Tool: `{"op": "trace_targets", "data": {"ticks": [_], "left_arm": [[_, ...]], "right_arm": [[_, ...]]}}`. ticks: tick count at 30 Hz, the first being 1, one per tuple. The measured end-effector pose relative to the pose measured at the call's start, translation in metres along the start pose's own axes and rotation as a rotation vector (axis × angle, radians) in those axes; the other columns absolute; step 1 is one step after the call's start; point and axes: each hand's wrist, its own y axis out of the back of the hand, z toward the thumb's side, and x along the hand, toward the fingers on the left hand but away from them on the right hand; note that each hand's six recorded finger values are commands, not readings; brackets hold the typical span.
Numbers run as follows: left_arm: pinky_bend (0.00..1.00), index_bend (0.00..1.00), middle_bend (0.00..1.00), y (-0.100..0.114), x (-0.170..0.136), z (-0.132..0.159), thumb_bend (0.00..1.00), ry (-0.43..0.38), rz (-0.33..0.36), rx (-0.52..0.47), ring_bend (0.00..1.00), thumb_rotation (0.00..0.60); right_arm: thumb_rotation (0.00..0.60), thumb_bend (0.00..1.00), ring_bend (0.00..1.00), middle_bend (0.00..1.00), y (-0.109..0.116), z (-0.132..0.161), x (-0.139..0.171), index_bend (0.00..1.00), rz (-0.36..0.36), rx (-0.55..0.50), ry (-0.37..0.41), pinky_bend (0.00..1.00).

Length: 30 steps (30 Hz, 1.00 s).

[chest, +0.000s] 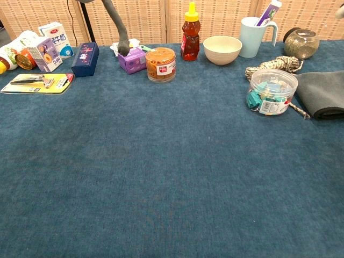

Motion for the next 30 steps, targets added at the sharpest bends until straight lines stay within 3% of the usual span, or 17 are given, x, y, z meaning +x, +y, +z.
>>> {"op": "trace_targets", "data": {"ticks": [8, 16, 24, 30], "left_arm": [[0.02, 0.74, 0.23, -0.001, 0.014, 0.036, 0.46, -0.026, 0.030, 0.053, 0.18, 0.600], [0.02, 0.74, 0.23, -0.003, 0.027, 0.061, 0.46, -0.018, 0.035, 0.035, 0.18, 0.600], [0.03, 0.74, 0.23, -0.004, 0.033, 0.077, 0.46, -0.015, 0.047, 0.024, 0.18, 0.600], [0.03, 0.74, 0.23, -0.003, 0.038, 0.089, 0.46, -0.012, 0.054, 0.006, 0.18, 0.600]], "right_arm": [[0.600, 0.36, 0.12, 0.19, -0.028, 0.011, -0.025, 0.37, 0.053, -0.151, -0.013, 0.00], [0.600, 0.35, 0.11, 0.19, -0.046, 0.015, -0.038, 0.36, 0.102, -0.205, -0.051, 0.00], [0.600, 0.35, 0.00, 0.09, -0.059, 0.017, -0.047, 0.37, 0.120, -0.248, -0.092, 0.00], [0.600, 0.35, 0.00, 0.04, -0.066, 0.015, -0.055, 0.39, 0.114, -0.275, -0.130, 0.00]]}}
